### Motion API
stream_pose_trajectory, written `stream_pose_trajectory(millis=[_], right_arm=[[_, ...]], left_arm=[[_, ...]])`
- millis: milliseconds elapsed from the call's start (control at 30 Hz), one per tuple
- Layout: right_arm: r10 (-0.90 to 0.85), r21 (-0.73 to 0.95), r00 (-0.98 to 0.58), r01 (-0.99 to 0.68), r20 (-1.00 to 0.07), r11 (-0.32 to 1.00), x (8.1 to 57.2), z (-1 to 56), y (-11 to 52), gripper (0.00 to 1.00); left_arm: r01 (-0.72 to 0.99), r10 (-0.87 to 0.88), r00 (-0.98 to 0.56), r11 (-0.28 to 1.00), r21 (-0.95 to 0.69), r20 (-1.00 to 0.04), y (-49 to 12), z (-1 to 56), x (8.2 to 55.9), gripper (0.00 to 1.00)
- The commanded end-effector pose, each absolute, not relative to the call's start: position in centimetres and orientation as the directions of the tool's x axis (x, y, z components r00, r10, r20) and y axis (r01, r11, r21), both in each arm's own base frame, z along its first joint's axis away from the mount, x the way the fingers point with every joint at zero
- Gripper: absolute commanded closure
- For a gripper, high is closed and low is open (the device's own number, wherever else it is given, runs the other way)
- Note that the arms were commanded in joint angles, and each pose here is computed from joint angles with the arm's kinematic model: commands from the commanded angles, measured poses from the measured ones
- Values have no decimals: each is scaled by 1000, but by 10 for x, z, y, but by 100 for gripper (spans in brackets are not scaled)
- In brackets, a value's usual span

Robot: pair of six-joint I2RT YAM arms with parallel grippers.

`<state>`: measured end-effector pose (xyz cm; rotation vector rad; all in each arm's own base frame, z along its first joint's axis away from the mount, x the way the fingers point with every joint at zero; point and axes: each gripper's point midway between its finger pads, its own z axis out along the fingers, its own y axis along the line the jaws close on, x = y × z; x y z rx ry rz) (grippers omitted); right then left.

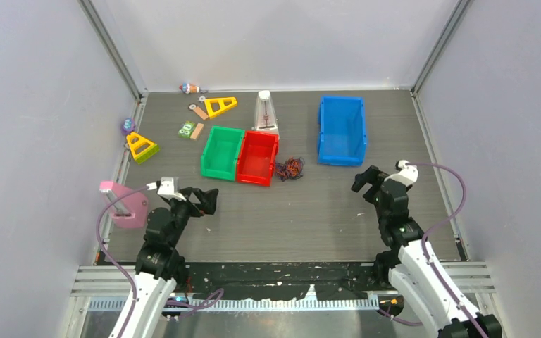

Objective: Untangle the cables

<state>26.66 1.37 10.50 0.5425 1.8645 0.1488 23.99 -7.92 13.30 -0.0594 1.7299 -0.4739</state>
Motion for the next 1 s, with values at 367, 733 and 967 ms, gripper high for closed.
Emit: stream_pose_trajectory(millis=[367,733,967], right_arm=[[363,453,-510,-60,-780,889,341,149,148,7],[311,480,-596,-145,-740,865,372,129,227,16],[312,494,-636,-126,-706,860,389,106,254,21]], left_arm=[[318,-394,-172,845,-430,-903,-98,139,239,2],[373,-299,-316,833,-408,-900,-136,141,244,6],[426,-262,-404,794,-433,-877,-171,152,240,8]])
